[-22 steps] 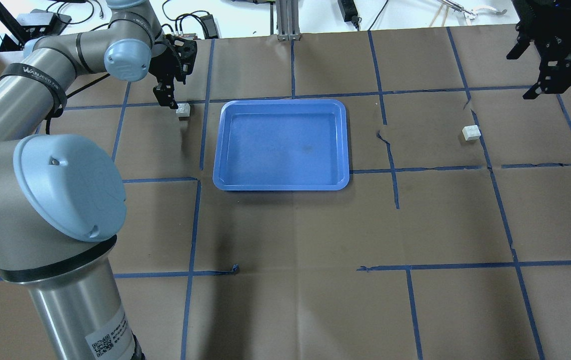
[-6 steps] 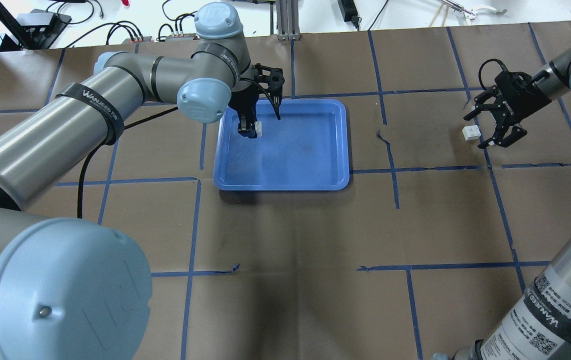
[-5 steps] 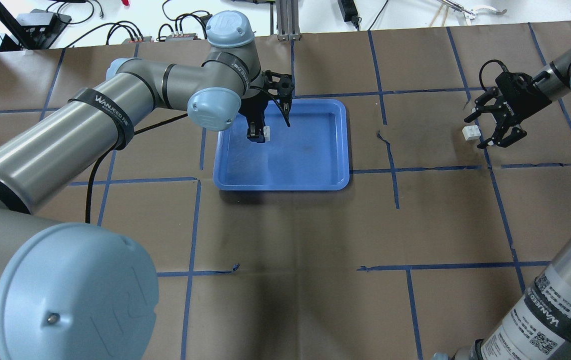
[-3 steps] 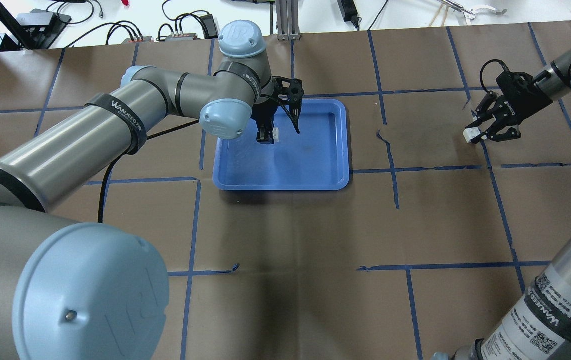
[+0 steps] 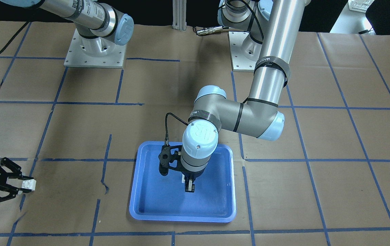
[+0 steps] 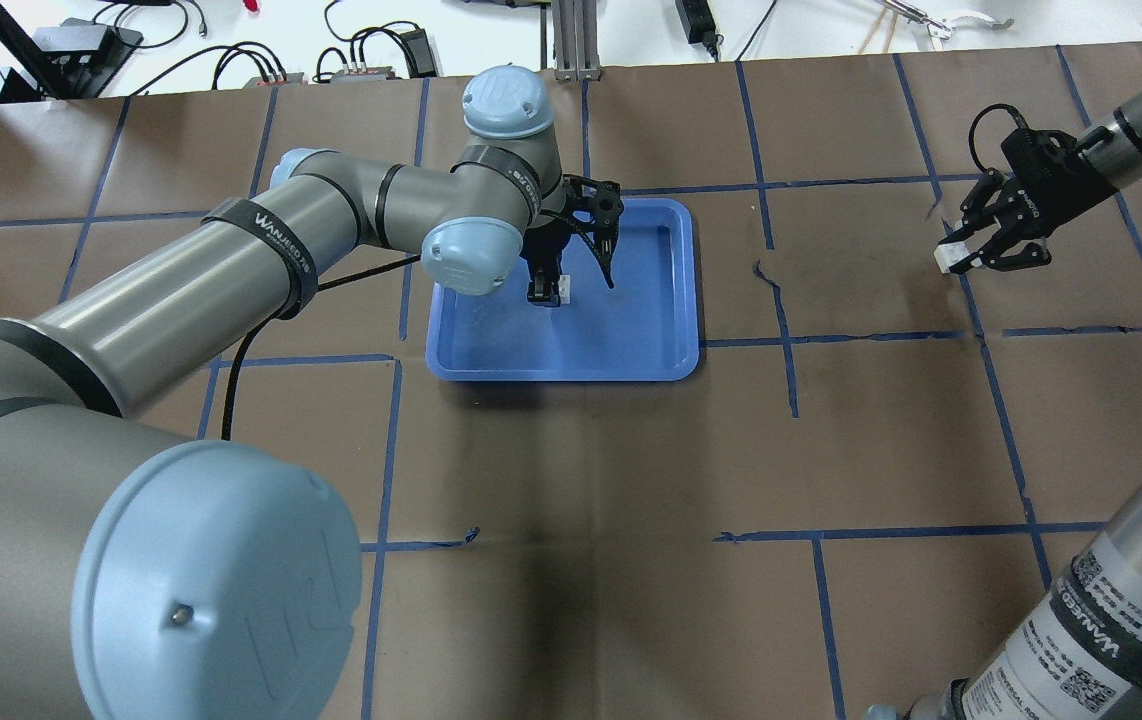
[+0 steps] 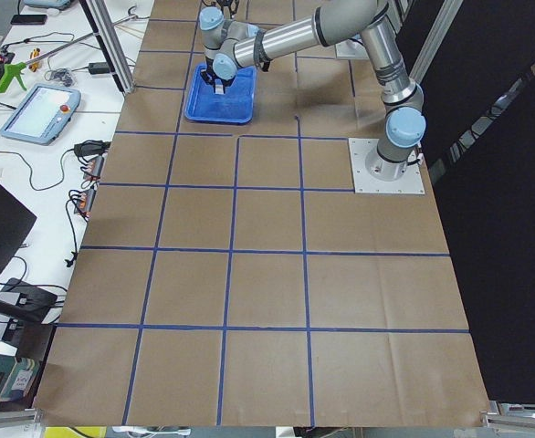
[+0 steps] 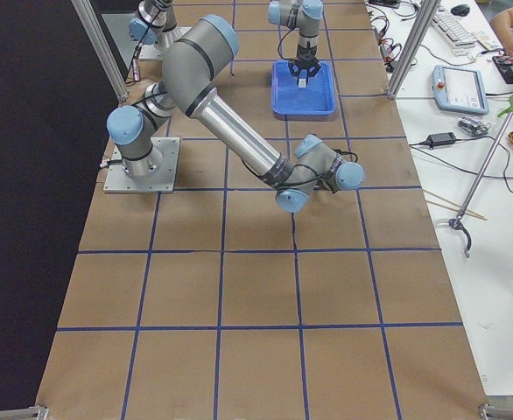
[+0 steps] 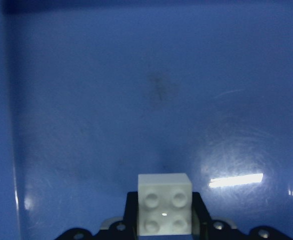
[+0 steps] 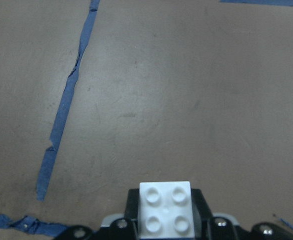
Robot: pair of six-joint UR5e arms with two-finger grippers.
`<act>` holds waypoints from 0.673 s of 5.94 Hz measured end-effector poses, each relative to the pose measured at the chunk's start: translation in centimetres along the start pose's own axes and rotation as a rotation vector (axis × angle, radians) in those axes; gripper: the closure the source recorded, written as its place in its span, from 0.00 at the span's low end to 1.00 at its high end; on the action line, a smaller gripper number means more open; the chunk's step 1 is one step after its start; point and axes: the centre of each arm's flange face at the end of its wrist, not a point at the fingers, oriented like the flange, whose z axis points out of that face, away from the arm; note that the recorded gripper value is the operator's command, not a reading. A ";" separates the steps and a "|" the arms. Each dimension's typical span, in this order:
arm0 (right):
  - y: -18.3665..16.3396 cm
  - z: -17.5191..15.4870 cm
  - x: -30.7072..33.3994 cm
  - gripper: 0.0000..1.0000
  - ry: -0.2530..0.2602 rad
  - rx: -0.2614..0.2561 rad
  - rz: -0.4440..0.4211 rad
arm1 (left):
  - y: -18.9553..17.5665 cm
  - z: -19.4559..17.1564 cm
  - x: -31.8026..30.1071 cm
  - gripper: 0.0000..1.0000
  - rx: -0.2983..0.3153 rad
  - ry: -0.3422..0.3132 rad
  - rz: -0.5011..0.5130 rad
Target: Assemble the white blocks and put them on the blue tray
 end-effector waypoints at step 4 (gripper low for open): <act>-9.3 -5.0 -1.6 0.73 0.102 0.046 0.100 | -0.3 -0.6 0.0 0.12 0.026 -0.017 0.001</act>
